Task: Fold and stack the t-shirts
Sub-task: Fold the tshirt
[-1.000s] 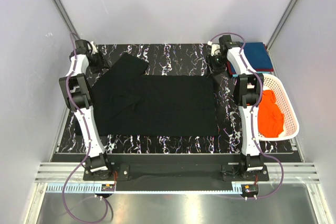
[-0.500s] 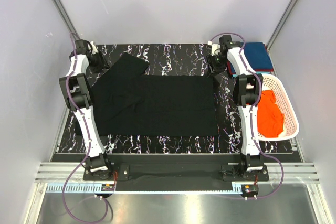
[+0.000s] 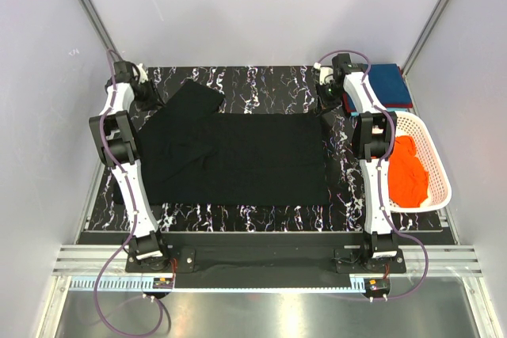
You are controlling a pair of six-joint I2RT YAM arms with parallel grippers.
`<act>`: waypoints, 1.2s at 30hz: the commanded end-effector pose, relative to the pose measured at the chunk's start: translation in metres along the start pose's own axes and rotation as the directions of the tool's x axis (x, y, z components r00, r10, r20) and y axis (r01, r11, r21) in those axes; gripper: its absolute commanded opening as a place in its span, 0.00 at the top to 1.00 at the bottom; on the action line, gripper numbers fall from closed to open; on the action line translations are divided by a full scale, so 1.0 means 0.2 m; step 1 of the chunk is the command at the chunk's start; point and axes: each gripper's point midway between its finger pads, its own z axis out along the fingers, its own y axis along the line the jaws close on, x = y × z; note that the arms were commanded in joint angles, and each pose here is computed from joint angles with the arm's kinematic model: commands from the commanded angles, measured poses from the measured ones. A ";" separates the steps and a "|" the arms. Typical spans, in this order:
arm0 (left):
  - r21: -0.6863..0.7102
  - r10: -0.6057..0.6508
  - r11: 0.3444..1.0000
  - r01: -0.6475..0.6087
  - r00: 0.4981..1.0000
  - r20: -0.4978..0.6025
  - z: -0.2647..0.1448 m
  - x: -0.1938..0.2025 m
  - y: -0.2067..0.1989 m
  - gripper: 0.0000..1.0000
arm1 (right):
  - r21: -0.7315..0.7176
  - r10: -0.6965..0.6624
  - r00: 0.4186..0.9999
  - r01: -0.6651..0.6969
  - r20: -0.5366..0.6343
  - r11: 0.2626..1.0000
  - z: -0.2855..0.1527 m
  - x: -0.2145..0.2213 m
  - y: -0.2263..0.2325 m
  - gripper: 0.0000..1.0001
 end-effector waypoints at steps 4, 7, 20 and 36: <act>0.020 0.025 1.000 -0.025 1.000 -0.008 -0.05 0.01 -0.04 0.66 | -0.014 -0.015 1.000 0.015 0.021 1.000 -0.03 -0.04 0.01 1.00; 0.044 0.017 0.999 -0.016 1.000 -0.005 -0.06 0.00 -0.06 0.85 | -0.009 -0.016 0.999 0.017 0.037 1.000 -0.05 -0.06 0.01 1.00; 0.071 -0.015 0.997 0.009 0.997 0.078 -0.25 -0.15 -0.18 1.00 | 0.106 -0.071 0.970 0.048 0.231 0.993 -0.28 -0.25 0.01 1.00; 0.005 -0.025 1.000 0.024 0.993 0.112 -0.39 -0.16 -0.18 1.00 | 0.107 -0.059 0.963 0.031 0.264 0.994 -0.33 -0.17 0.05 1.00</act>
